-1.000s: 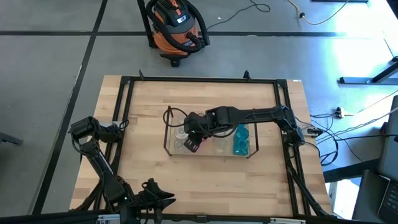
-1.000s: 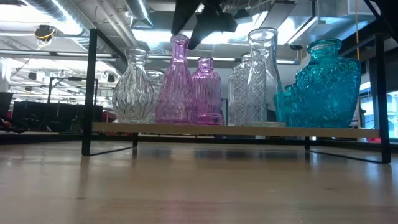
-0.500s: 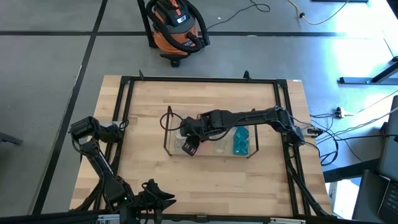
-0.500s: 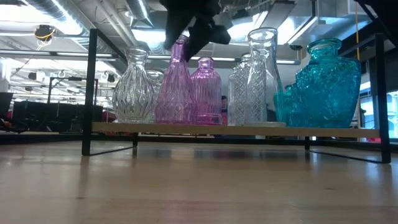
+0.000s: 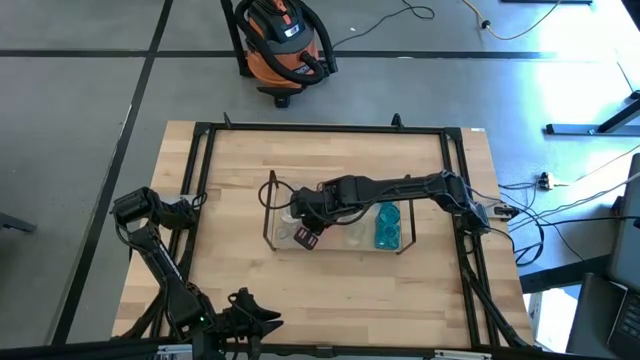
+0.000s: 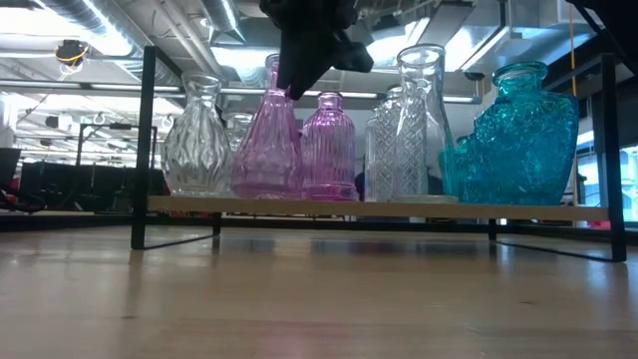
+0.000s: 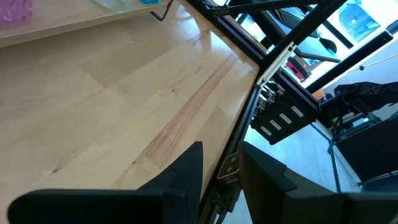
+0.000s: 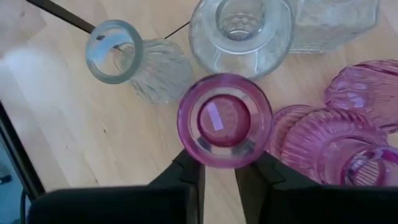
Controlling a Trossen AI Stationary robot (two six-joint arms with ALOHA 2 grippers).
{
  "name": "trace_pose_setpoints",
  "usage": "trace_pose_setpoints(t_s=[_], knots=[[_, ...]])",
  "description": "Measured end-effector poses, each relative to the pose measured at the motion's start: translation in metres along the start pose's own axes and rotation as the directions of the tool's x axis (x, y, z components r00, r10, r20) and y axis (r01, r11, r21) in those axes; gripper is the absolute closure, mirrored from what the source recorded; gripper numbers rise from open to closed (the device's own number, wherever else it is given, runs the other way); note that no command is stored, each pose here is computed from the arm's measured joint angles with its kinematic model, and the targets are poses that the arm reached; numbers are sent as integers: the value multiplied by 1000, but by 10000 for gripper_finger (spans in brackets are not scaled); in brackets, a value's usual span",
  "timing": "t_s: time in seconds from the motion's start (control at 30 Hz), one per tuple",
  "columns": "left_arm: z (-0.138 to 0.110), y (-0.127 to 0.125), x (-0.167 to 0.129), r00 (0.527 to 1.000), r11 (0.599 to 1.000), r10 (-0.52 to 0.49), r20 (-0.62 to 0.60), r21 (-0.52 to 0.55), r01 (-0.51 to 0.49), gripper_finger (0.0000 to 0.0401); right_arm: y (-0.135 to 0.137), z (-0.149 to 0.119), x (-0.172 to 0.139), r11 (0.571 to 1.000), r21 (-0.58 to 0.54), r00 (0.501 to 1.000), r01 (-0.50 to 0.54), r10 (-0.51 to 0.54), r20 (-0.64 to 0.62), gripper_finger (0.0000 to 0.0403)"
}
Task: Sort vases onto shelf
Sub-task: Adjust the violet vase on the shelf
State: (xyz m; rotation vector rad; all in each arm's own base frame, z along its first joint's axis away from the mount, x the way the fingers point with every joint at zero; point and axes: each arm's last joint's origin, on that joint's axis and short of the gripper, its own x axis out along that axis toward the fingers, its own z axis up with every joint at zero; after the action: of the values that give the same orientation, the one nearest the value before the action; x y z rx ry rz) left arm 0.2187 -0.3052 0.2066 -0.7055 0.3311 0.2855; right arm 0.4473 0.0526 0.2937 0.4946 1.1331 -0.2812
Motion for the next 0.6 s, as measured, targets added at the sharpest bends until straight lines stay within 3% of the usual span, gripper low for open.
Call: trace_pose_setpoints(t_s=[0.27,0.6], knots=[[0,0,0,1000,1000,0,0,1,0,307,3,-2,0,1000,-6,1000,1,-1,1,327],[0,0,0,1000,1000,1,0,4,-1,307,11,-1,0,999,-19,998,-26,27,51,212]])
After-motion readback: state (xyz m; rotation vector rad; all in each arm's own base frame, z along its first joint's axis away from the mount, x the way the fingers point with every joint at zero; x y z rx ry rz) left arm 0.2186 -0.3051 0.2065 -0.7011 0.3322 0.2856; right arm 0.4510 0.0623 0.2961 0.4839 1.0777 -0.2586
